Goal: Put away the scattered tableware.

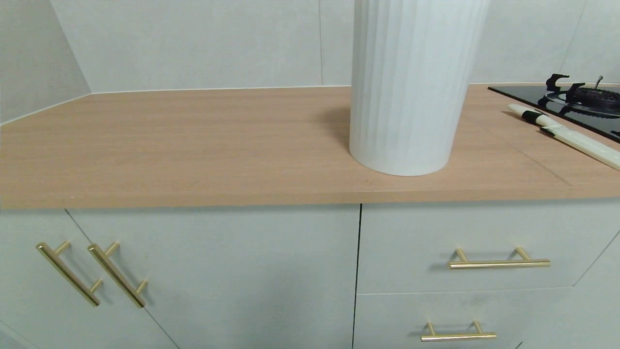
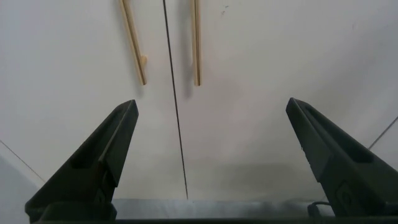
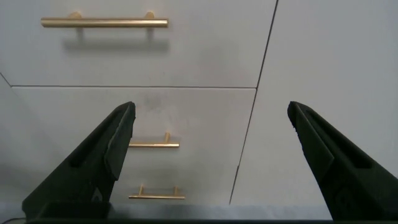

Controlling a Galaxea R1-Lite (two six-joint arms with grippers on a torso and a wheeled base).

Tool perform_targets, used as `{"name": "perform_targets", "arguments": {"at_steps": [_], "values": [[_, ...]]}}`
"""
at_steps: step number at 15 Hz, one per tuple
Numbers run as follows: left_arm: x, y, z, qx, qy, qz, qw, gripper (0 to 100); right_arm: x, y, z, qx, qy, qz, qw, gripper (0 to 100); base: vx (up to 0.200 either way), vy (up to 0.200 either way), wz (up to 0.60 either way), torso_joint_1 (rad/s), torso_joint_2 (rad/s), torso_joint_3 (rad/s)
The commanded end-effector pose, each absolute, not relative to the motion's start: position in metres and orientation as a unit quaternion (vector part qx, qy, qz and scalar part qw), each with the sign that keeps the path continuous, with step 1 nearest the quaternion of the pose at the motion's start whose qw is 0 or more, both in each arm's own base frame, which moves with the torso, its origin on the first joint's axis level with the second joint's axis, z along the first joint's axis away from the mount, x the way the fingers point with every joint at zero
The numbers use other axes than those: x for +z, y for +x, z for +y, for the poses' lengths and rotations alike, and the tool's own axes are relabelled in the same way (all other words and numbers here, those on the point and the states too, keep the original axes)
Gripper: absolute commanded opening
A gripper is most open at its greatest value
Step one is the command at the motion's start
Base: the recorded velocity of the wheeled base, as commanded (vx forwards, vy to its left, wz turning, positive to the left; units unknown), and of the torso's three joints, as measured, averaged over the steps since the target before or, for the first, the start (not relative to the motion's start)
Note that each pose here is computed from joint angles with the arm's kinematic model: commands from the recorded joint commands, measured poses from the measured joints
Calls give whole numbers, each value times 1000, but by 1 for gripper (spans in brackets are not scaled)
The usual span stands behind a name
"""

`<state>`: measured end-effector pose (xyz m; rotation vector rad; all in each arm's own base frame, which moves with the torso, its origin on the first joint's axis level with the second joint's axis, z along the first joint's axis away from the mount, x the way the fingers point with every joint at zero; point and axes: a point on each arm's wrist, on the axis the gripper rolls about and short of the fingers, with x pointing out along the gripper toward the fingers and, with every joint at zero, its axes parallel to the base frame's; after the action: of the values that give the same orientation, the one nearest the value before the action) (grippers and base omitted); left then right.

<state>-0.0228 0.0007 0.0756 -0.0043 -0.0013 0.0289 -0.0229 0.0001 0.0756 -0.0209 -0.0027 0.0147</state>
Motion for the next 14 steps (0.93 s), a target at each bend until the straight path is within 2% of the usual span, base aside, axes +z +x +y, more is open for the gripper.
{"name": "perform_targets", "arguments": {"at_steps": [1,5,14], "values": [[76,-23,1,15,-2,-1,1000,100,76,-23,0,8,-11,-1,1000,100,0,-200,0,7,-2,12],[76,-23,1,15,-2,-1,1000,100,76,-23,0,8,-10,-1,1000,100,0,-200,0,4,2,0],[76,-23,1,15,-2,-1,1000,100,76,-23,0,8,-11,-1,1000,100,0,0,0,0,0,0]]}}
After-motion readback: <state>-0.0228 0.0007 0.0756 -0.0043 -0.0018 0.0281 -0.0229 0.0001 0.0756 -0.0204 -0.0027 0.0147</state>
